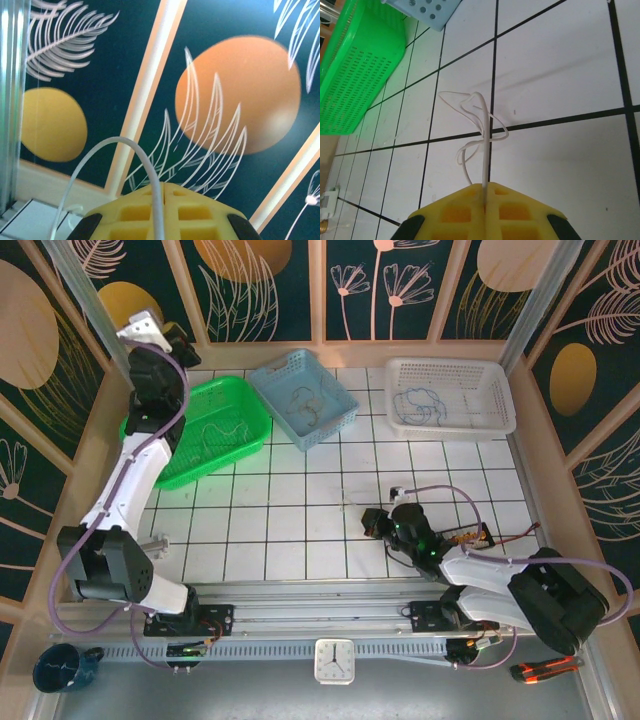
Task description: Untangle the cables
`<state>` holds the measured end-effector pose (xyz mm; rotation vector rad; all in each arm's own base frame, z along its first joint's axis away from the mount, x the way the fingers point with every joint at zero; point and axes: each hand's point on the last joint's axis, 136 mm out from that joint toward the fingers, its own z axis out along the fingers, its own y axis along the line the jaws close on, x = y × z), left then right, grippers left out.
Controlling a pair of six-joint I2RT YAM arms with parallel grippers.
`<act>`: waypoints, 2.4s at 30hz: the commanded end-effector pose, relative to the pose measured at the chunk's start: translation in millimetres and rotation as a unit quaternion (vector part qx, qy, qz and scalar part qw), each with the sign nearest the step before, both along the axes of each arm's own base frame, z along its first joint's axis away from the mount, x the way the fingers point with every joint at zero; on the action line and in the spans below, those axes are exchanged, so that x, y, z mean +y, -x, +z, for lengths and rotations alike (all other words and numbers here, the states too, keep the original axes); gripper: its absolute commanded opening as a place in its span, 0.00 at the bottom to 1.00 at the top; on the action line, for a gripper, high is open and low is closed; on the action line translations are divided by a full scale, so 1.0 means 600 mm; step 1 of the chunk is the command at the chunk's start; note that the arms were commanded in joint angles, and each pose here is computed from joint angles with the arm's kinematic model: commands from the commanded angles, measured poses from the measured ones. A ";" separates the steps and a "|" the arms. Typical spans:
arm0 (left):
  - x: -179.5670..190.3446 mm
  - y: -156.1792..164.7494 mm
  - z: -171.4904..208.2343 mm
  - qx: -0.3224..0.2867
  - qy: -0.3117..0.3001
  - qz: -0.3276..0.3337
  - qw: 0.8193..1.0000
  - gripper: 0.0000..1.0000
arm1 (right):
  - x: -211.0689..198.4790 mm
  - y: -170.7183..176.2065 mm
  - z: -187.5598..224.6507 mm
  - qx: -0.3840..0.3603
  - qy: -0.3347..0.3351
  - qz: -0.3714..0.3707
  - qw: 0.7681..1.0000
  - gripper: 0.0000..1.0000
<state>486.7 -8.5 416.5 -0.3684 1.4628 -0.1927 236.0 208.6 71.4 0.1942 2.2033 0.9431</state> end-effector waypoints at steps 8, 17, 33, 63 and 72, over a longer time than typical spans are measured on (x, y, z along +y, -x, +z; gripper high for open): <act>0.039 0.042 -0.183 0.058 0.014 0.045 0.997 0.00 | 0.039 -0.022 0.086 -0.055 -0.010 0.039 0.998 0.00; 0.029 0.039 -0.185 0.069 0.030 0.024 0.997 0.98 | 0.053 -0.029 0.113 -0.071 -0.014 0.053 0.996 0.00; -0.145 0.107 -0.217 0.120 0.091 -0.208 0.966 0.99 | 0.030 -0.045 0.156 -0.085 -0.057 0.063 0.993 0.00; -0.507 0.232 -0.325 0.148 0.255 -0.450 0.843 0.69 | 0.047 -0.038 0.333 -0.122 -0.269 0.141 0.945 0.00; -0.525 0.230 -0.338 0.153 0.255 -0.457 0.838 0.62 | 0.048 -0.037 0.330 -0.121 -0.271 0.145 0.944 0.00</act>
